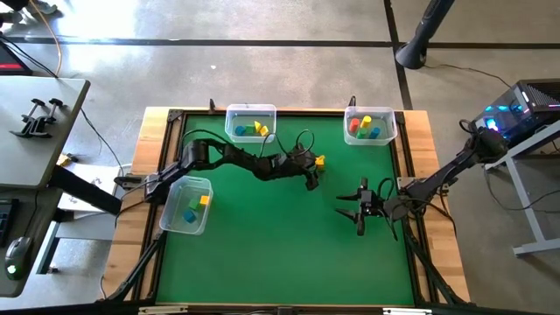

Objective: Sort blocks by size
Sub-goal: Put the yellow square block into the bottom transparent bin

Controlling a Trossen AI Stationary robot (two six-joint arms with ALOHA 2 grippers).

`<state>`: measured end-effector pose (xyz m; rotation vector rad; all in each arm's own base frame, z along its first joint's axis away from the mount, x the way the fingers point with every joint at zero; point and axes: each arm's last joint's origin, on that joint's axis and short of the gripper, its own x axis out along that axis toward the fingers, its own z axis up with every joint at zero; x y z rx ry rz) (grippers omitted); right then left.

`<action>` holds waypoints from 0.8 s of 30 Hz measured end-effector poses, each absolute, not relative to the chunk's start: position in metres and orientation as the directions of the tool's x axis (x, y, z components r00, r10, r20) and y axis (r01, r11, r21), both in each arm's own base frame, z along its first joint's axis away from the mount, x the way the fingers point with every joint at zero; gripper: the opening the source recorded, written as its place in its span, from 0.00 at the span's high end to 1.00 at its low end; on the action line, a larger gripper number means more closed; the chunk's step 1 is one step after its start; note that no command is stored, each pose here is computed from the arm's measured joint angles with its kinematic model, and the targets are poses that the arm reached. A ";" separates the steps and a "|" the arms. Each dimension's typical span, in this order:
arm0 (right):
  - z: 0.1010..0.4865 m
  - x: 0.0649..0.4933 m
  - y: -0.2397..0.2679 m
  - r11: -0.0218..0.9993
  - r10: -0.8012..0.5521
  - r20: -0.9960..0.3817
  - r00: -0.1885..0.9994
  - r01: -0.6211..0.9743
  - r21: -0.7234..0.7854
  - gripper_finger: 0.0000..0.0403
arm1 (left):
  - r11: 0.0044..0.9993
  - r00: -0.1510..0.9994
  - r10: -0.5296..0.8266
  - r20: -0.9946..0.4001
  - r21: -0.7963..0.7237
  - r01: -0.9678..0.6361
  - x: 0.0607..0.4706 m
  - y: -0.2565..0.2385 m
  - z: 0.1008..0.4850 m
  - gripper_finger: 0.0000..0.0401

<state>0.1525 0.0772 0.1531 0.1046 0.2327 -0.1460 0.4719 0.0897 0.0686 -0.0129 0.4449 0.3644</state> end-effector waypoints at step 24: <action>0.153 0.152 0.077 0.982 -0.132 -0.239 0.962 0.160 0.099 0.52 | 0.961 0.900 0.267 -0.344 0.023 -0.276 0.479 0.069 0.076 0.74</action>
